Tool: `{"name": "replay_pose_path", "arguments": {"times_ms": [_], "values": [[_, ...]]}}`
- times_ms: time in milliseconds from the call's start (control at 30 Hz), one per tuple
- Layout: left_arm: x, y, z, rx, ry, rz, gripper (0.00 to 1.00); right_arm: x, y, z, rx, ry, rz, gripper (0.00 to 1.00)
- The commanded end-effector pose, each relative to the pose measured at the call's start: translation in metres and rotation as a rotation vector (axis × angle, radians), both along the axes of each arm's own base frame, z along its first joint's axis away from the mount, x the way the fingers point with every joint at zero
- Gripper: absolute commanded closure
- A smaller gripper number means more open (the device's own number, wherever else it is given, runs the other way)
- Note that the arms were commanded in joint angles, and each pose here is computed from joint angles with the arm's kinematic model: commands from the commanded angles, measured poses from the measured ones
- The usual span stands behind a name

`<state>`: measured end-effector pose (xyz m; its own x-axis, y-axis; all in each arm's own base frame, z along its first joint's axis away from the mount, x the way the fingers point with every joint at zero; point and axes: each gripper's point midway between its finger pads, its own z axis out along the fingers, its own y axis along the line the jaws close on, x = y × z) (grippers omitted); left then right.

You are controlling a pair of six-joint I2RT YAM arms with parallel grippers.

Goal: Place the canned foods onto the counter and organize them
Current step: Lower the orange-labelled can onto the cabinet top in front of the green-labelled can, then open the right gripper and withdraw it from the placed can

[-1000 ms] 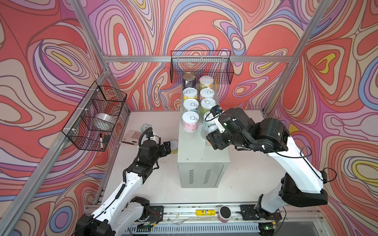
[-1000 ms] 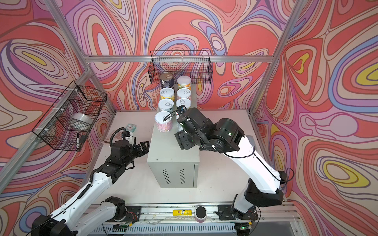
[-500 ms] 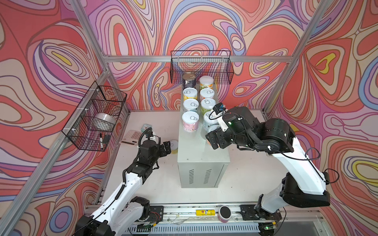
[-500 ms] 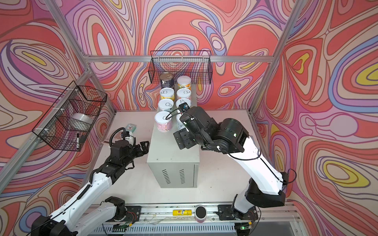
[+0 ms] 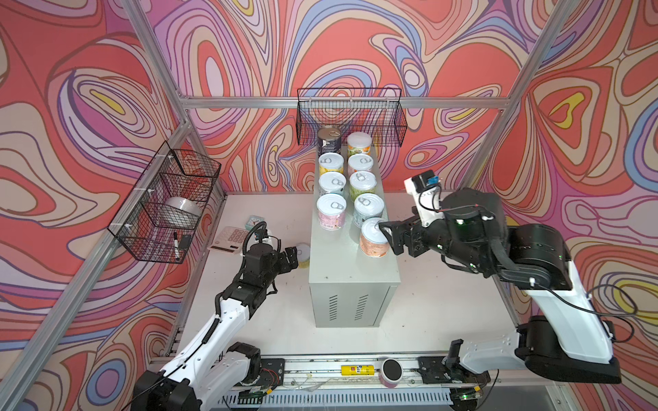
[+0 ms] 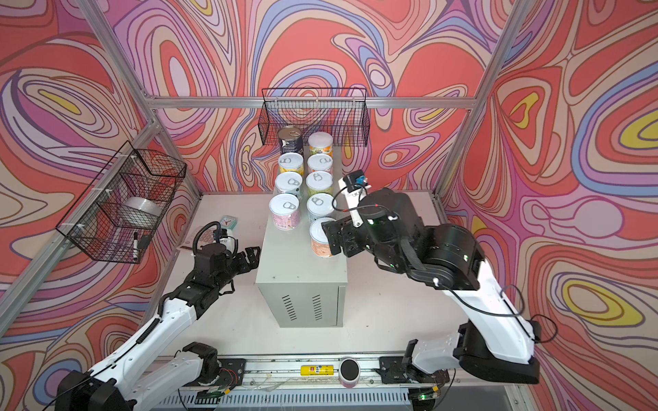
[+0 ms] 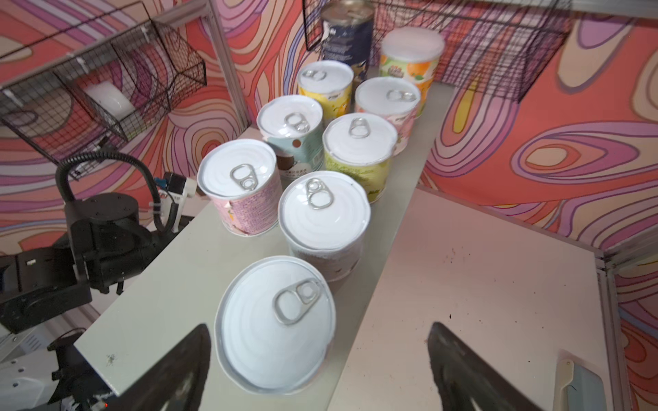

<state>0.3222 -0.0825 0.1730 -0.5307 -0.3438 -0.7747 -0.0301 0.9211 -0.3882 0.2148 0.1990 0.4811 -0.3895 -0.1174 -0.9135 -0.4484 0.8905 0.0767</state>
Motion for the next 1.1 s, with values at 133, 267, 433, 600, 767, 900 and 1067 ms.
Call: {"name": "replay_pose_path", "arguments": {"times_ms": [133,267,433,600,767,900,1067], "values": [[0.002,0.001,0.012,0.025,-0.016,-0.005,0.09,0.01,-0.061,0.009,0.037,-0.099,-0.296,0.02],[-0.002,0.003,0.009,0.028,-0.006,0.003,0.09,0.016,-0.07,-0.014,-0.055,-0.084,-0.369,0.02],[-0.005,0.003,0.008,0.022,-0.003,0.004,0.1,0.017,-0.067,-0.035,-0.071,-0.067,-0.373,0.01],[-0.004,0.002,0.007,0.019,0.002,0.0,0.1,0.016,-0.064,-0.05,-0.07,-0.05,-0.356,0.01],[-0.003,0.0,0.003,0.013,0.007,-0.004,0.1,0.018,-0.044,-0.064,-0.048,-0.017,-0.295,0.02],[-0.004,0.002,0.002,0.016,0.006,0.003,0.1,0.021,-0.031,-0.068,-0.043,-0.004,-0.264,0.02],[-0.006,0.003,0.0,0.018,0.009,0.005,0.1,0.025,-0.024,-0.067,-0.053,-0.012,-0.254,0.02]]}}
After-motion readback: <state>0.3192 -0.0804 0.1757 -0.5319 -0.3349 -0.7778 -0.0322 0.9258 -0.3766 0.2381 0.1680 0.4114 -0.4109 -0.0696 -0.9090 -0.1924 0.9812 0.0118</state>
